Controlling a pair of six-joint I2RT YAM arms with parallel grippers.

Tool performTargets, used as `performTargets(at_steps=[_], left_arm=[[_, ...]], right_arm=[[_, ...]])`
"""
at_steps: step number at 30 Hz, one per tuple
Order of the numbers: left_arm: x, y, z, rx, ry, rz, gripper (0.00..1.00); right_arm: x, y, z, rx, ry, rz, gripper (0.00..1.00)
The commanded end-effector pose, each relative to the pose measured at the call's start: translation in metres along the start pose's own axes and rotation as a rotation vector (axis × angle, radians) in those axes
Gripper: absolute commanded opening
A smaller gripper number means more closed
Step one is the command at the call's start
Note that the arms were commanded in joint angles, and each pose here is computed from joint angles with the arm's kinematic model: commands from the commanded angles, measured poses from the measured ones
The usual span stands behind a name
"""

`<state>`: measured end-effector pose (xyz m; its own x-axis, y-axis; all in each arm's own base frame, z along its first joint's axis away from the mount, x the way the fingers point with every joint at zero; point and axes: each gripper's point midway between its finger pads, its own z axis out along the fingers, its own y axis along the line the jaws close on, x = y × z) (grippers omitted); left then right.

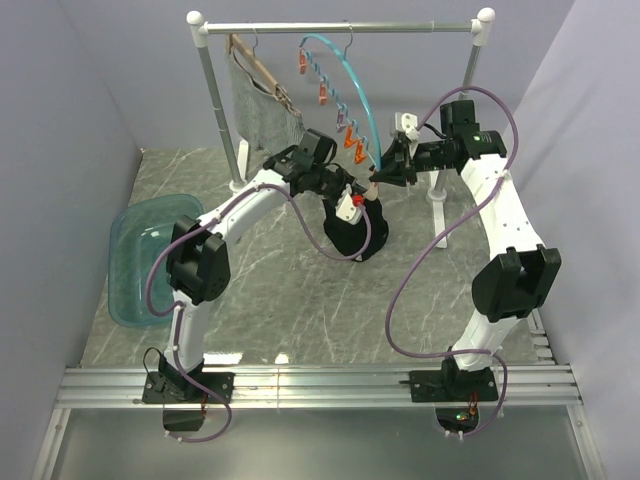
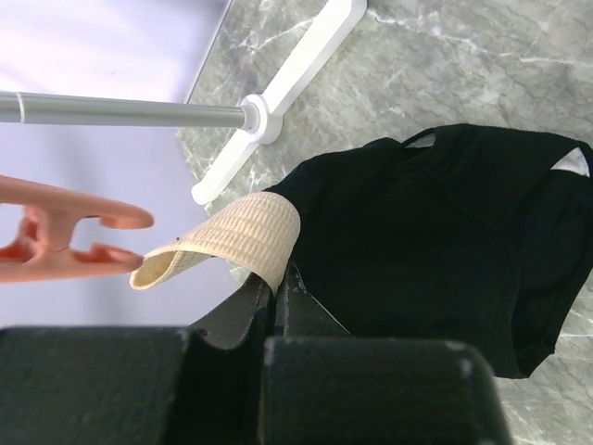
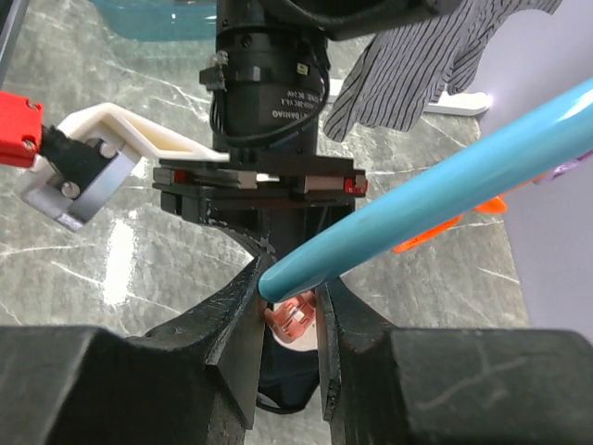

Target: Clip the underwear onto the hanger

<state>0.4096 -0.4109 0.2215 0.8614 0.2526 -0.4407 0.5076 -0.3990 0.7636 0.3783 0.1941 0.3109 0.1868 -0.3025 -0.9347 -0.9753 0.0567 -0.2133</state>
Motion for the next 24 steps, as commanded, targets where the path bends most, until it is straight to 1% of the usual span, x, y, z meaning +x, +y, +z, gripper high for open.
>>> performTargets(at_steps=[1,9,24], left_arm=[[-0.013,0.025,-0.003,-0.04,-0.011,0.095,0.0],[-0.017,0.044,-0.009,-0.092,-0.003,0.135,0.0],[-0.025,0.046,-0.018,-0.1,0.008,0.166,0.0]], right_arm=[[-0.005,0.005,0.003,-0.021,0.011,-0.022,0.0],[0.008,0.005,0.004,-0.03,0.061,-0.024,0.0],[0.013,0.001,0.002,-0.009,0.095,-0.027,0.0]])
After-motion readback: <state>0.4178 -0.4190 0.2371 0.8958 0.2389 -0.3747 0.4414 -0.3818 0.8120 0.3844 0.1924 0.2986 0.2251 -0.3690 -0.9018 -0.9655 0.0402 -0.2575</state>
